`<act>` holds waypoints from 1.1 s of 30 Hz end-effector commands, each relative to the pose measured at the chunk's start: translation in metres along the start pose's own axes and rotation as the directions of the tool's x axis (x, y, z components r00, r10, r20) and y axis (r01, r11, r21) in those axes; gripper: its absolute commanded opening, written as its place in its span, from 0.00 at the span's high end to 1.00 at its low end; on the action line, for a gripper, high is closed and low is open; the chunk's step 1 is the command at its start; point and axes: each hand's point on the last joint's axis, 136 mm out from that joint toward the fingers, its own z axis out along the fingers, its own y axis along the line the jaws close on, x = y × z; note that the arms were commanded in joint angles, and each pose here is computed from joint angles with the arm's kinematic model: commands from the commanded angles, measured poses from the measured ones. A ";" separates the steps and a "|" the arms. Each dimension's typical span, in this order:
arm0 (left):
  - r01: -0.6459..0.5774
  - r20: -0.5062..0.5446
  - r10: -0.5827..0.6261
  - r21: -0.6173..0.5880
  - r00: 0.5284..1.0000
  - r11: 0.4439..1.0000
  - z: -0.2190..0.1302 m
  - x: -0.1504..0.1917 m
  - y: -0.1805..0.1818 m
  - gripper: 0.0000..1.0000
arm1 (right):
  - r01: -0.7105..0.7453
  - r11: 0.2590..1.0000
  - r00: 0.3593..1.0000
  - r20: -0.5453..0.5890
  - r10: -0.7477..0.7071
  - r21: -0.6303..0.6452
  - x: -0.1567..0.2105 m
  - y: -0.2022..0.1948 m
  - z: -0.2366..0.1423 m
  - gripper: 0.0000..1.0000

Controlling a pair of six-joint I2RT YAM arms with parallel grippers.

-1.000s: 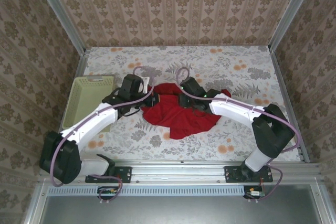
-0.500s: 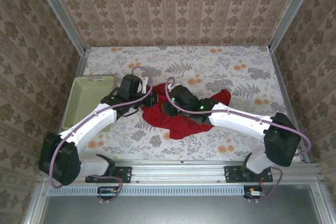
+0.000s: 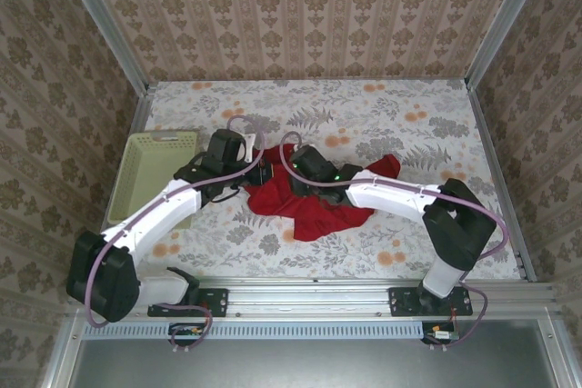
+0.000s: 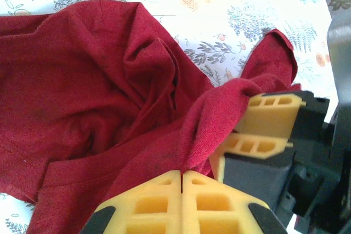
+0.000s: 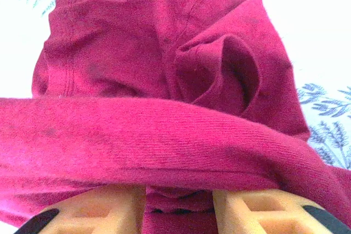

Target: Fold the inside-out t-shirt

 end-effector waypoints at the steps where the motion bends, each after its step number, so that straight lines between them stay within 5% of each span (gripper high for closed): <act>1: 0.001 0.053 -0.003 0.027 0.999 1.000 -0.017 -0.017 -0.012 1.00 | 0.040 0.998 0.999 -0.005 -0.040 0.043 -0.010 -0.008 0.000 0.59; 10: -0.003 0.065 -0.001 0.063 0.998 0.998 -0.025 -0.023 -0.023 1.00 | 0.082 0.996 0.996 -0.032 -0.080 0.039 -0.017 0.004 0.020 0.55; 15: -0.002 0.076 -0.004 0.075 0.997 0.997 -0.030 -0.027 -0.028 1.00 | 0.088 0.996 0.996 0.024 -0.089 0.021 -0.037 0.016 0.013 0.77; 20: -0.002 0.102 -0.003 0.047 0.995 0.999 -0.038 -0.040 -0.028 1.00 | 0.112 0.993 0.989 0.106 -0.107 -0.039 -0.060 0.033 -0.016 1.00; 33: -0.010 0.122 0.018 -0.068 0.992 0.998 -0.046 -0.090 -0.018 1.00 | 0.084 0.959 0.970 0.242 -0.016 -0.272 -0.067 0.042 -0.122 1.00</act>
